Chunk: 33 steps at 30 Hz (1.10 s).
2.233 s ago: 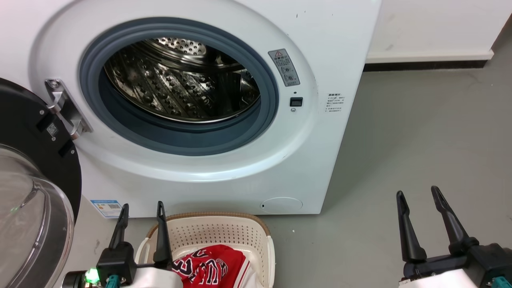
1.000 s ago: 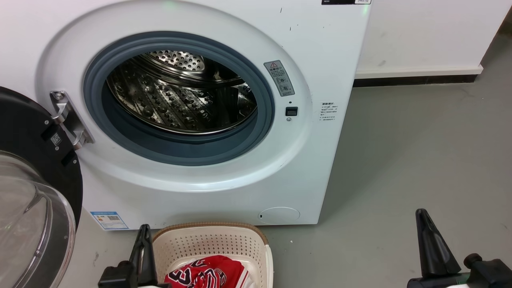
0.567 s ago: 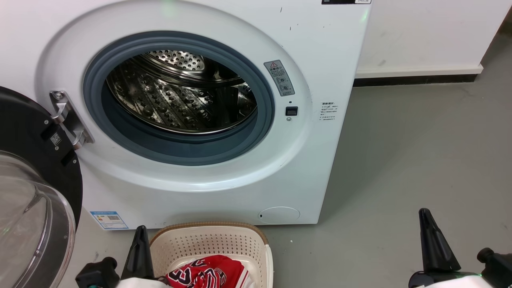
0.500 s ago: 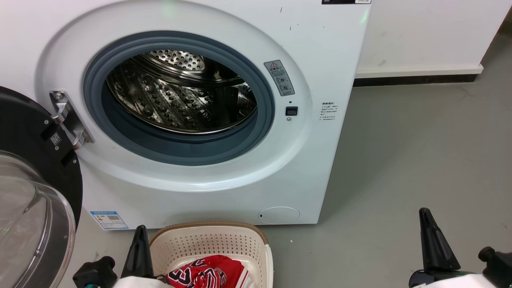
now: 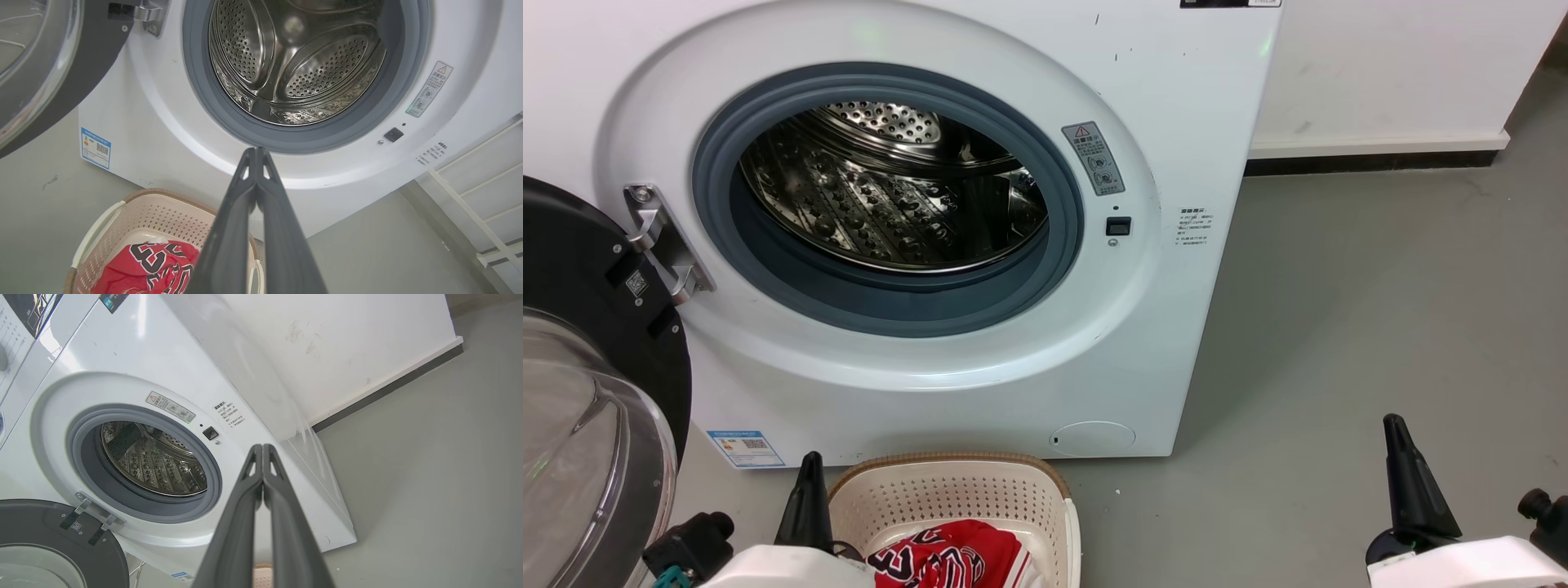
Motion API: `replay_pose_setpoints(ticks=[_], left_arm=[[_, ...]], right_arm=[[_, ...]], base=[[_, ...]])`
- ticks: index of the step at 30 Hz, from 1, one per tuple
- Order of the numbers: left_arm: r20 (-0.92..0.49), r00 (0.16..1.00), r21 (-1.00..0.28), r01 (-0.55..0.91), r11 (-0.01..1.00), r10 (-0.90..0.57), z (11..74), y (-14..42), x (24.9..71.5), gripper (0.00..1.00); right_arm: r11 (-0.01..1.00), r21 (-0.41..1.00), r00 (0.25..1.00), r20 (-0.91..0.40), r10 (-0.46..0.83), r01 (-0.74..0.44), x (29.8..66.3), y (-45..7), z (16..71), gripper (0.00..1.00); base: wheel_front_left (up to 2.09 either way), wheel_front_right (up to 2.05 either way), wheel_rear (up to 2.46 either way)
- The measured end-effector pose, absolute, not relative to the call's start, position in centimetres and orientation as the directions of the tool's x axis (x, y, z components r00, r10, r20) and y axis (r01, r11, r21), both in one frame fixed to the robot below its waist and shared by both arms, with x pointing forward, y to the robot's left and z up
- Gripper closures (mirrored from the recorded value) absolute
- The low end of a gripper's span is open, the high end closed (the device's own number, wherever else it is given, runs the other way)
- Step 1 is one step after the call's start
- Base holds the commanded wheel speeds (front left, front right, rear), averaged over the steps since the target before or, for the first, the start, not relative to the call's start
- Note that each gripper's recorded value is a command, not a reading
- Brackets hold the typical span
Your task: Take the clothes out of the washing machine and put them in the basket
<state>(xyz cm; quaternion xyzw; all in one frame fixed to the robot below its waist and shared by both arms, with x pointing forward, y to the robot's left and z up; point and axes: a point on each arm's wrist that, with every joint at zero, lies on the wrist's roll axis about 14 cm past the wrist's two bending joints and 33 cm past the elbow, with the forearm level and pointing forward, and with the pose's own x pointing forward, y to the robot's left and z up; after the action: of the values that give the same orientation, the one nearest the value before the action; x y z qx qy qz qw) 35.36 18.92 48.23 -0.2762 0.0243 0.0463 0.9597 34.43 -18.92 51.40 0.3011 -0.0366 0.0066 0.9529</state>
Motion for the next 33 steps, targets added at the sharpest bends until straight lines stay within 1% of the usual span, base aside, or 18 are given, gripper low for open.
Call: replay_pose_setpoints(ticks=[16,33], left_arm=[[-0.092,0.994,-0.712,-0.107,0.694,0.059,48.3,19.1,36.1,1.0],[-0.1,0.994,-0.843,-0.105,0.528,0.039,48.4,19.3,36.8,1.0]], right_arm=[[0.671,0.741,0.999,0.036,-0.028,-0.008,35.3,-19.4,50.8,1.0],[0.51,0.86,1.0,0.003,-0.028,0.012,36.2,-19.7,50.3,1.0]], base=[[0.0,0.0,0.0],[0.0,0.0,0.0]])
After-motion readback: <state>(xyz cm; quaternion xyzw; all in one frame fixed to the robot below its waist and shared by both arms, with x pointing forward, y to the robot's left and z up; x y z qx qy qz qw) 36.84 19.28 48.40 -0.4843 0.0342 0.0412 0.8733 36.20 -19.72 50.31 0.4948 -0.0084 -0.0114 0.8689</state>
